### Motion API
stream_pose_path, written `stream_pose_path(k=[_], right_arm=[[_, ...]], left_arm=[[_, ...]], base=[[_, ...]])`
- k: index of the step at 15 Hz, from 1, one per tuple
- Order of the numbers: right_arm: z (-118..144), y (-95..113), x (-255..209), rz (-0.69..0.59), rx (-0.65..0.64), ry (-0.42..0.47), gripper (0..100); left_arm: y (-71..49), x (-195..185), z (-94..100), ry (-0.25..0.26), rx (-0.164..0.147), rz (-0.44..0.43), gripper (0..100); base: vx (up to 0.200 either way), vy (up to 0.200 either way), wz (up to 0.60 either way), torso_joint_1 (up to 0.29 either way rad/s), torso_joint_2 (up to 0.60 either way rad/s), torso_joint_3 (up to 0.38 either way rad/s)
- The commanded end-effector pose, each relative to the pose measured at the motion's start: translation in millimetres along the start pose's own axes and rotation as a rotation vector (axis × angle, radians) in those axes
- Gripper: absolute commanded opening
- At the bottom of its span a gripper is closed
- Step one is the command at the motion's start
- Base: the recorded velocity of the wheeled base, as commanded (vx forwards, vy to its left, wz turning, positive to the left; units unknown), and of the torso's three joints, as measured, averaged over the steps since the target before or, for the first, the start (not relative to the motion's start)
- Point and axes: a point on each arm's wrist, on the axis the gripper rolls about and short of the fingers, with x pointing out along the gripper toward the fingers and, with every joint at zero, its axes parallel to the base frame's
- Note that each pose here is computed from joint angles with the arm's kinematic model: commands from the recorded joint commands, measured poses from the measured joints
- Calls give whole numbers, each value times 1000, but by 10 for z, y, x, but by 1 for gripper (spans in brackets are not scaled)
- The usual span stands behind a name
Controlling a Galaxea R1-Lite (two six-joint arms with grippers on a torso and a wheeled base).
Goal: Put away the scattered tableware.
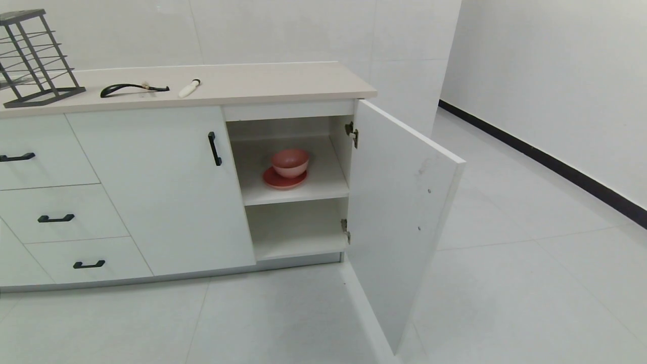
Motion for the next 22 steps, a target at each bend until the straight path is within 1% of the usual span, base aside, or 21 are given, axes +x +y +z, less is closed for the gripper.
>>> stream_pose_path(k=[1,4,5,6,8,9,10,11,13,14,15,17,18,20,22], right_arm=[[102,-112,786,92,26,142,0],[-14,-135,1155,193,36,206,0],[-92,-147,1300,217,45,243,0],[-153,-161,1412,219,42,267,0],[-265,-194,1665,220,43,289,0],[-291,-211,1771,220,43,288,0],[-325,-250,2032,235,39,265,0],[-357,-266,2134,252,41,259,0],[-569,-294,2440,307,46,254,0],[-674,-311,2567,311,42,240,0],[-751,-336,2694,307,33,207,0],[-884,-372,2878,302,19,163,0],[-905,-378,2919,301,16,155,0],[-1002,-394,3047,302,18,161,0],[-1068,-339,3101,321,24,175,0]], left_arm=[[0,0,0,0,0,0,100],[0,0,0,0,-3,-1,100],[0,0,0,0,-4,-1,100],[0,0,0,0,-4,-1,100],[0,0,0,0,-4,-1,100],[0,0,2,-2,-4,-1,100],[0,0,2,-2,-6,-1,100],[0,0,2,-2,-6,-1,100],[0,0,0,0,-6,-1,100],[-1,0,0,0,-6,-3,100],[-1,0,0,0,-7,-3,100],[-1,0,0,0,-9,-3,100],[-1,0,0,0,-9,-3,100],[-1,0,0,0,-9,-3,100],[-1,0,2,-2,-9,-3,100]], base=[[0,0,0,0,0,0],[0,0,0,0,0,0],[0,0,0,0,0,0],[0,0,0,0,0,0],[0,0,0,0,0,0],[0,0,0,0,0,0],[0,0,0,0,0,0],[0,0,0,0,0,0],[0,0,0,0,0,0],[0,0,0,0,0,0],[0,0,0,0,0,0],[0,0,0,0,0,0],[0,0,0,0,0,0],[0,0,0,0,0,0],[0,0,0,0,0,0]])
